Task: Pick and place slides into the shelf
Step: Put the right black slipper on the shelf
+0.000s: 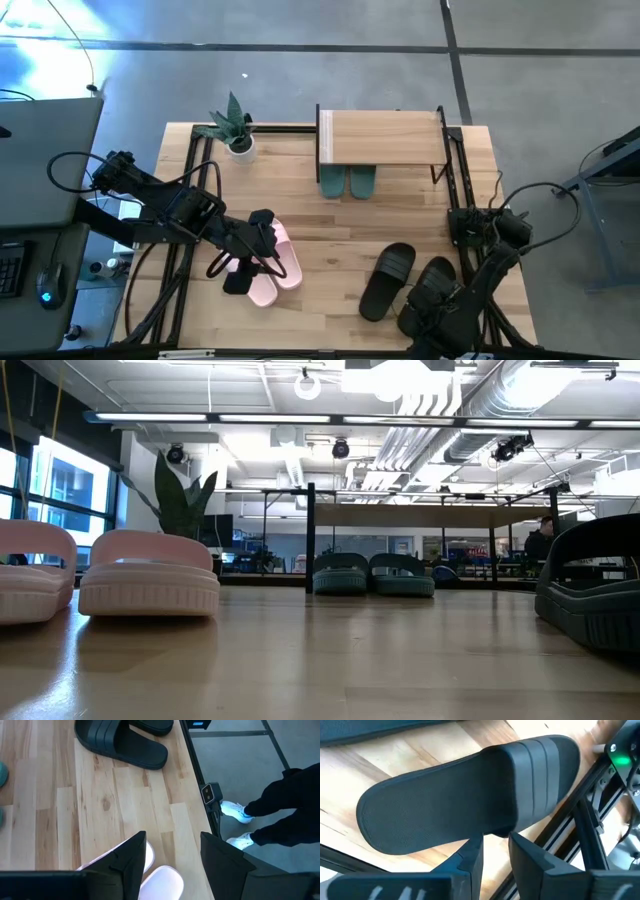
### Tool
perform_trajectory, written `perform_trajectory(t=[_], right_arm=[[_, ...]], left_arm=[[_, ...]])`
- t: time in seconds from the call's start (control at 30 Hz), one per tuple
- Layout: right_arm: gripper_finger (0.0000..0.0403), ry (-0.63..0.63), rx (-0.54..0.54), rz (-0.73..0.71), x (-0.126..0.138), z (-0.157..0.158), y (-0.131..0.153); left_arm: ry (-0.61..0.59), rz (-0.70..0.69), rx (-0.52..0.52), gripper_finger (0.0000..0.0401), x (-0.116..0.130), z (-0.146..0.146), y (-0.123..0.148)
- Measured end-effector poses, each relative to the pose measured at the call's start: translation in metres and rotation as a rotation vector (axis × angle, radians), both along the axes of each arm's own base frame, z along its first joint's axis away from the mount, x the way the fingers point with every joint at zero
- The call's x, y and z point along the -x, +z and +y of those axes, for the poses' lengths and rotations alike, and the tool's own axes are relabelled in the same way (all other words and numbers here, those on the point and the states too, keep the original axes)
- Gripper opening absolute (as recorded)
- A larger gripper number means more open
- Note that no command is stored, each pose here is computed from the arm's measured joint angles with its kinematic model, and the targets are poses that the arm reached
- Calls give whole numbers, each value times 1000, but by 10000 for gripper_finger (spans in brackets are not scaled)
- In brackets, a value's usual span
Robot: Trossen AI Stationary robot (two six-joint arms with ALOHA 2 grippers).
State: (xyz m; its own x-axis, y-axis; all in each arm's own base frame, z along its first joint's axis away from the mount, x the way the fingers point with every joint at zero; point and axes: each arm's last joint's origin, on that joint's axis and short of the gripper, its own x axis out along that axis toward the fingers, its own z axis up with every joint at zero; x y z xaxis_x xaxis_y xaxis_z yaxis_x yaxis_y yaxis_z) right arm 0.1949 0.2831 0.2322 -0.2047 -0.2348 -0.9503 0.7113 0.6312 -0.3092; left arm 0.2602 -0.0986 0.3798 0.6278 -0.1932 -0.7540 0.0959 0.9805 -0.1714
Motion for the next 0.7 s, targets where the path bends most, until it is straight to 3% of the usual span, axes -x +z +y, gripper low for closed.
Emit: perform_trajectory(t=[0.27, 0.4, 0.7], right_arm=[[95, 27, 45, 47, 3, -4, -15], [119, 17, 59, 109, 9, -7, -25], [179, 36, 92, 95, 14, -7, -30]], left_arm=[[3, 1, 3, 175, 0, 0, 0], [3, 1, 3, 175, 0, 0, 0], [6, -18, 9, 175, -1, 0, 1]])
